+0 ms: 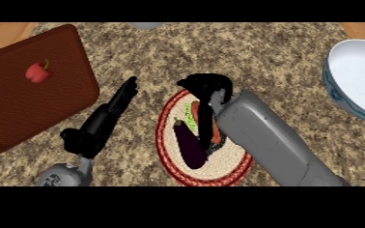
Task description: Pick the sweet potato from the placemat and place it in the bowl
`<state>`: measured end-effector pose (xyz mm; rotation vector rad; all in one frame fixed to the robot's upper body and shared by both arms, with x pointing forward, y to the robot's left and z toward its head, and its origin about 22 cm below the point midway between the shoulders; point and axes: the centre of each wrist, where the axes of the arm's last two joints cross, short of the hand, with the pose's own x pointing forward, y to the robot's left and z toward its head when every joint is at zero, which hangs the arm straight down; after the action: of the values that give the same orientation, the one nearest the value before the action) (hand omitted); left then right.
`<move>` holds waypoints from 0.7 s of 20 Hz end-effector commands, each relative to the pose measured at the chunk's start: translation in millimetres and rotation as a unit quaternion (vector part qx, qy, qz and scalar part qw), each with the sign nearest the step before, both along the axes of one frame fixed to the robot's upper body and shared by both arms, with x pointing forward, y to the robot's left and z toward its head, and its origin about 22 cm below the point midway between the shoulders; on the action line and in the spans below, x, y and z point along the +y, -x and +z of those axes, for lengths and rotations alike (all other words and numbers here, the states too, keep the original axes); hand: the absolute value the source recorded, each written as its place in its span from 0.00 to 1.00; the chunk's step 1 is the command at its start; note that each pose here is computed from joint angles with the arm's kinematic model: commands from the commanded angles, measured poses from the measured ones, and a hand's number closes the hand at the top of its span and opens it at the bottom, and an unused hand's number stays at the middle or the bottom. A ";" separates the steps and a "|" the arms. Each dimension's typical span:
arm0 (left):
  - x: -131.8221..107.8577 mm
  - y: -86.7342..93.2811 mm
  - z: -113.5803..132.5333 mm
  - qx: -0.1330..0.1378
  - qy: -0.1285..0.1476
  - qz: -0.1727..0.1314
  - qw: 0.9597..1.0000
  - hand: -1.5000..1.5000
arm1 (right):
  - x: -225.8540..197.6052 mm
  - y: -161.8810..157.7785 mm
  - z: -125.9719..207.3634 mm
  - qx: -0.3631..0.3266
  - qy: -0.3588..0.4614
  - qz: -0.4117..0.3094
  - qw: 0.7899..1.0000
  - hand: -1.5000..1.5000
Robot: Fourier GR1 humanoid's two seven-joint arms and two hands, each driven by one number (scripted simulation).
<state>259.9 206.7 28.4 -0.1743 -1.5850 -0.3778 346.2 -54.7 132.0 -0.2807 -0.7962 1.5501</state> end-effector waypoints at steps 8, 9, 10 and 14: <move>-0.3 3.6 0.0 -0.007 -0.003 0.001 1.000 0.50 | 4.3 38.7 -15.6 -0.084 0.045 -0.017 0.995 0.00; -11.8 -7.5 0.4 0.000 -0.006 0.002 1.000 0.50 | -14.7 41.0 -21.3 -0.086 0.053 -0.008 0.995 0.00; 2.0 -2.6 6.4 -0.006 -0.008 0.001 1.000 0.50 | -5.1 31.8 -23.2 -0.090 0.055 -0.013 0.994 0.00; -8.6 2.9 -2.7 0.000 0.002 0.001 1.000 0.50 | -22.3 32.4 -25.2 -0.095 0.069 -0.030 0.993 0.00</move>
<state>263.2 203.2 30.2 -0.1673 -1.5859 -0.3742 315.3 -69.9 106.4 -0.4966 -0.8557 1.5566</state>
